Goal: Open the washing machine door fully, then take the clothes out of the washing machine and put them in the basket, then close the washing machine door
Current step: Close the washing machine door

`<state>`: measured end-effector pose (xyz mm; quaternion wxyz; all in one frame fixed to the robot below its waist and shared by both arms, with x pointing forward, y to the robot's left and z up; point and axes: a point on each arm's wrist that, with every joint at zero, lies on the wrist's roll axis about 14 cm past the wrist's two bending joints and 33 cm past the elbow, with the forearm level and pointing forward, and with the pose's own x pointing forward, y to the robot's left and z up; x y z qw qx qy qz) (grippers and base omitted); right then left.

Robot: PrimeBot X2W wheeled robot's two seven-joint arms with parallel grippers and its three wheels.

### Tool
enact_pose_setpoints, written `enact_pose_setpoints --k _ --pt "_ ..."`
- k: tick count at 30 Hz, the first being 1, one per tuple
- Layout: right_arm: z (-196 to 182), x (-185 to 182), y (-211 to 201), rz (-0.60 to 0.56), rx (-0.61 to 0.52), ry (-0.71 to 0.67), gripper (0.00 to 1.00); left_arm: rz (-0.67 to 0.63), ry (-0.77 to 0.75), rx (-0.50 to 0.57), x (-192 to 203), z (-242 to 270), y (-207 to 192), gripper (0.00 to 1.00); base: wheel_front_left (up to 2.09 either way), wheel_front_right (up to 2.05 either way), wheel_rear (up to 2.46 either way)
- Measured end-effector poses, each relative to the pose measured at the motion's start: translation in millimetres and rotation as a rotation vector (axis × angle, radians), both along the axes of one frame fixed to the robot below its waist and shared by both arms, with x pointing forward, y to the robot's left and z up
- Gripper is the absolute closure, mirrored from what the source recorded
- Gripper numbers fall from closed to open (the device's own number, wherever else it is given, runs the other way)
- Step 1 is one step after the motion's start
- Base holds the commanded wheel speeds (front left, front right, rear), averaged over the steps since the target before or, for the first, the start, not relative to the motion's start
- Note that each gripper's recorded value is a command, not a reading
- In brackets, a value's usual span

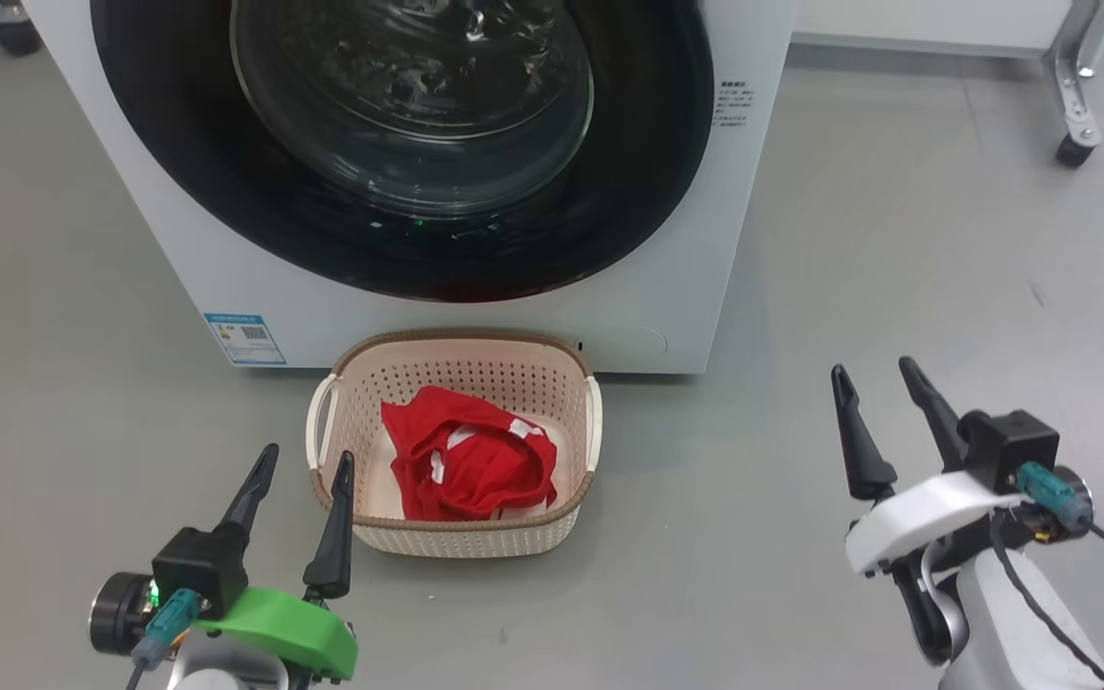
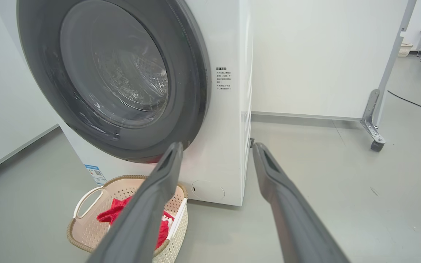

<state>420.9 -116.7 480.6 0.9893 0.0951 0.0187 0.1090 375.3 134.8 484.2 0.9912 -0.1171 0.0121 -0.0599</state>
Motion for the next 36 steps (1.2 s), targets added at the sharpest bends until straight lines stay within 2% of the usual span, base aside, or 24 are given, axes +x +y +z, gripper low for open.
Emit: enact_pose_setpoints --k 14,36 --pt "-6.3 -38.5 -16.7 -0.069 0.004 0.013 0.00 -0.015 0.013 -0.004 -13.7 -0.6 -6.2 0.00 0.00 0.00 0.00" --pt "-10.2 -56.9 -12.9 -0.074 0.015 0.022 0.00 -0.017 0.006 -0.003 -17.9 4.3 -7.2 0.00 0.00 0.00 0.00"
